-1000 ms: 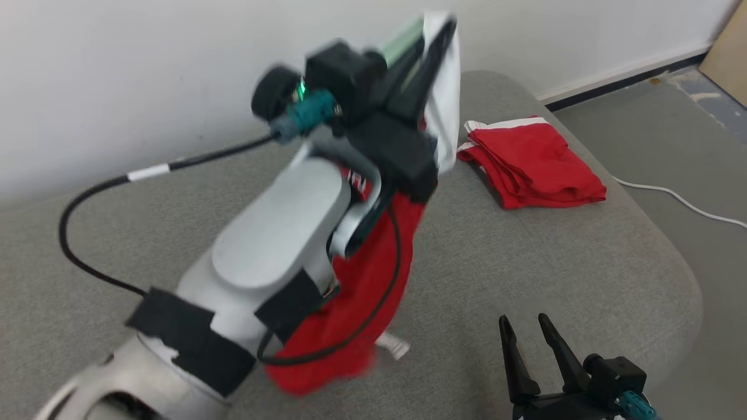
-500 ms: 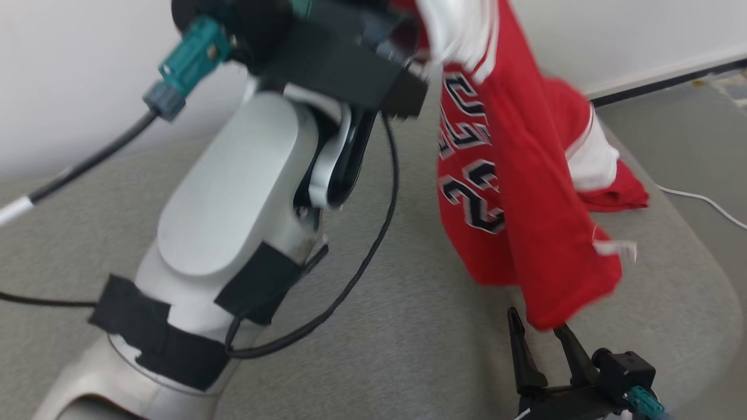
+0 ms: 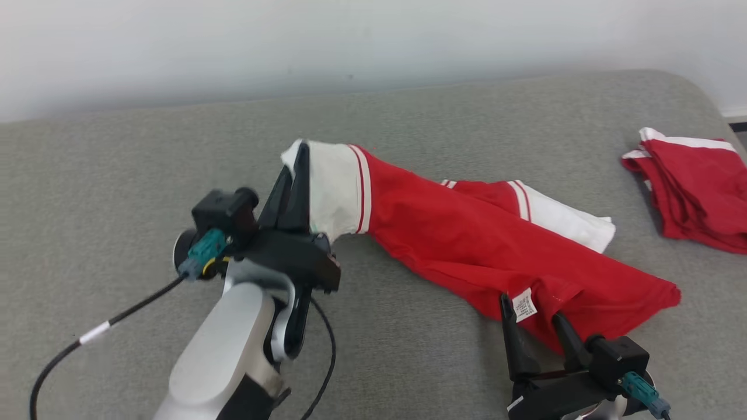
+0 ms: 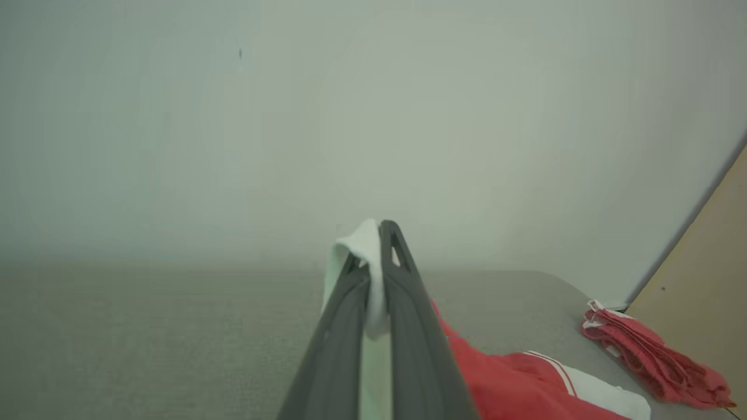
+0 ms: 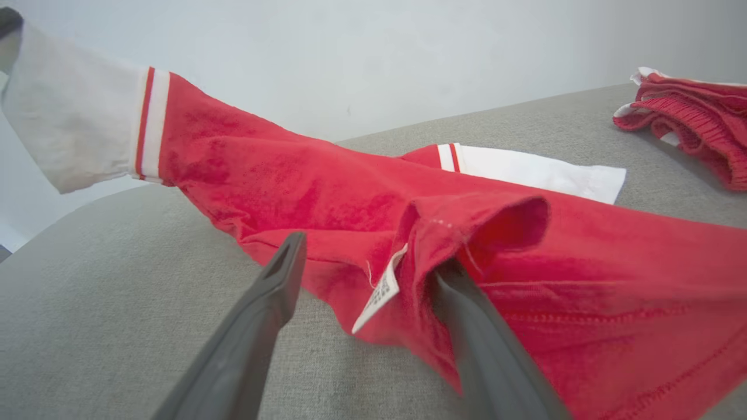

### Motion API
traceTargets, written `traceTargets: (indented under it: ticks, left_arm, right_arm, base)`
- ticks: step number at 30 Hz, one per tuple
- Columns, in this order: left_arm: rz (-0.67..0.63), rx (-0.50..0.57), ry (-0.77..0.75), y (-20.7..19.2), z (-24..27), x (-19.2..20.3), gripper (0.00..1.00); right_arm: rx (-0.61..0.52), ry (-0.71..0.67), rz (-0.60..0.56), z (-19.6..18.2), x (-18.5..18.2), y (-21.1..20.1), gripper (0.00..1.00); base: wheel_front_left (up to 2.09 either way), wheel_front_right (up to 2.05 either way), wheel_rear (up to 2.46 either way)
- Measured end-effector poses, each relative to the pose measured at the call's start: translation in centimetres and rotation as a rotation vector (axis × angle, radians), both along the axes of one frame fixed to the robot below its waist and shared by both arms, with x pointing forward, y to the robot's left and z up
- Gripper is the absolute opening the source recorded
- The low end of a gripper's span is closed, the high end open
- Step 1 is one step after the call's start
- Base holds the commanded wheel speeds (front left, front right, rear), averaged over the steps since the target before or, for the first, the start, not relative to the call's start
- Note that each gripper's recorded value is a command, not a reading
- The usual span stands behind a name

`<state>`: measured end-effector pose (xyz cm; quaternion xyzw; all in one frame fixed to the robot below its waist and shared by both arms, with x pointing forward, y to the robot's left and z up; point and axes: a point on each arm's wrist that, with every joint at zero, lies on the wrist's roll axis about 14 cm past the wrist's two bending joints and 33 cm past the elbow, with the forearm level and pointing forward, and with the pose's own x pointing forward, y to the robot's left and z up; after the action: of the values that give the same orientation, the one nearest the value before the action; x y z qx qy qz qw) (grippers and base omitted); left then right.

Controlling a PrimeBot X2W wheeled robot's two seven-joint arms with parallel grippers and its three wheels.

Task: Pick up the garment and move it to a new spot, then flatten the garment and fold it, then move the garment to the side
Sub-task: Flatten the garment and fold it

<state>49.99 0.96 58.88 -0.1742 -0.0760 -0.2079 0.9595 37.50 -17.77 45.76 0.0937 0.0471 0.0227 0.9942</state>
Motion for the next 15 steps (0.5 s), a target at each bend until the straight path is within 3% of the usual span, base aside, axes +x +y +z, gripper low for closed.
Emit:
traceTargets:
  ticks: [8,15]
  left_arm:
    - [0.157,-0.022,0.114,6.1,-5.0,-2.0,0.0]
    - [0.227,-0.022,0.193,8.8,-8.5,-5.3,0.0]
  right_arm:
    - [-0.005,0.017,0.04,-0.4,0.6,1.1,1.0]
    - [-0.019,0.026,0.008,-0.3,0.2,-0.2,1.0]
  base:
    - [0.0,0.0,0.0]
    - [0.0,0.0,0.0]
